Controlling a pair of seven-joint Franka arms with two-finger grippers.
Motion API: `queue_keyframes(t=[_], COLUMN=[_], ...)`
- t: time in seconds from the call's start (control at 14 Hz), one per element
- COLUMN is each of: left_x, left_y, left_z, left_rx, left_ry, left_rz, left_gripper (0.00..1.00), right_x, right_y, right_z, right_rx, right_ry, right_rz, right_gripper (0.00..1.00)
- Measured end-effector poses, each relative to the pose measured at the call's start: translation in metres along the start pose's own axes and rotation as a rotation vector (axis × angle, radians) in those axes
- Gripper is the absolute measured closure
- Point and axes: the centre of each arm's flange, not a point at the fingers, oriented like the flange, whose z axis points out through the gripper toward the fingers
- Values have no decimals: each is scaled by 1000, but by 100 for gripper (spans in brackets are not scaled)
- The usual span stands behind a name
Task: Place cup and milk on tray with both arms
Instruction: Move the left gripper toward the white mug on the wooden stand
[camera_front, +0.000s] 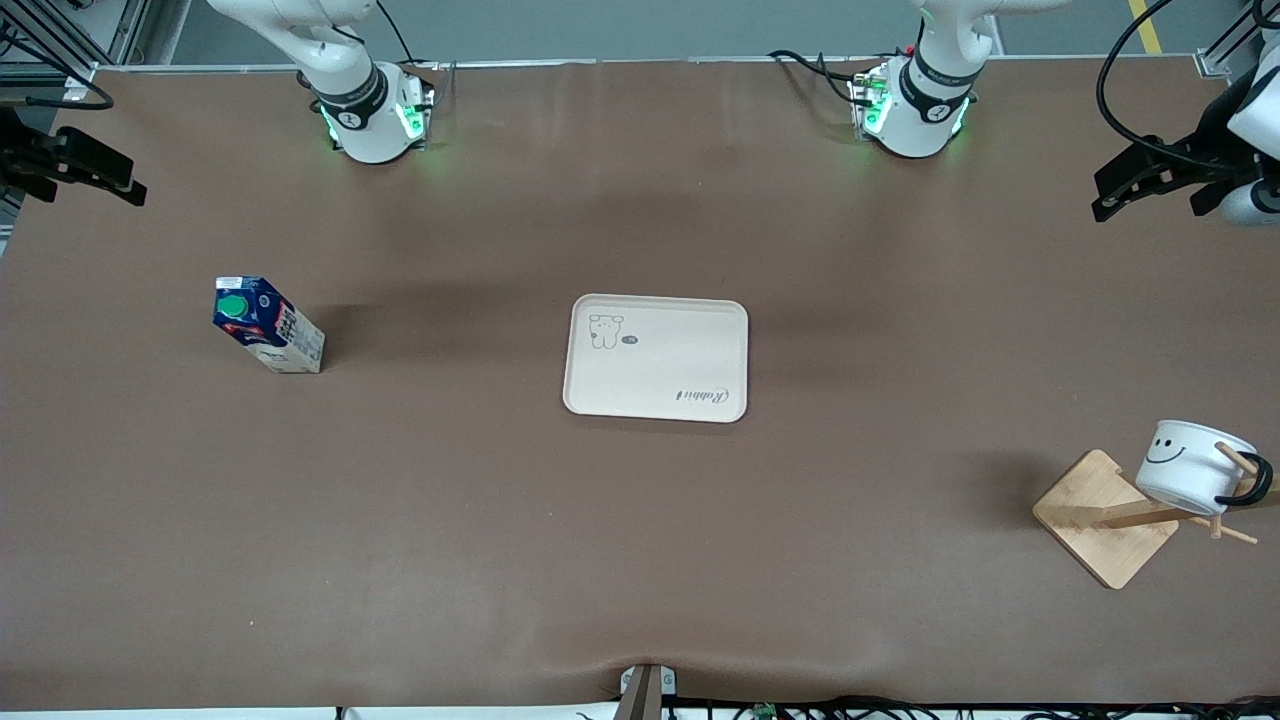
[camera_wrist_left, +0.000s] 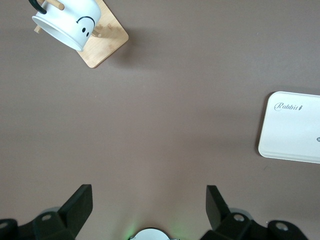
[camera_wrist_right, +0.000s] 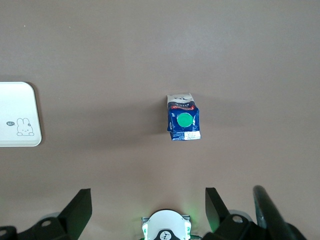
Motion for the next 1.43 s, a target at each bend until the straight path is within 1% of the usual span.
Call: queue_keyframes(t=[0.36,0.57,0.79,1.0,1.14,1.43], left_x=[0,5,25,46,55,64], left_y=[-4,-14,-50,-86,-100,-117], left_z=[-1,-1,12,48,72,129], left_rx=[-1,-3,-10,-13,-14,-12], left_ry=[2,17,73,150,205,292], left_rz=[-8,-27,-94,-157,-181,-197], left_gripper=[0,0,0,0,0,0], right_x=[0,0,0,0,0,0], right_y=[0,0,0,0,0,0], right_z=[0,0,1,1,2,2], right_rx=[0,0,0,0,0,0], right_ry=[0,-1,-2,-3,-4,-5], right_rz=[0,0,0,0,0,0], right_gripper=[0,0,0,0,0,0])
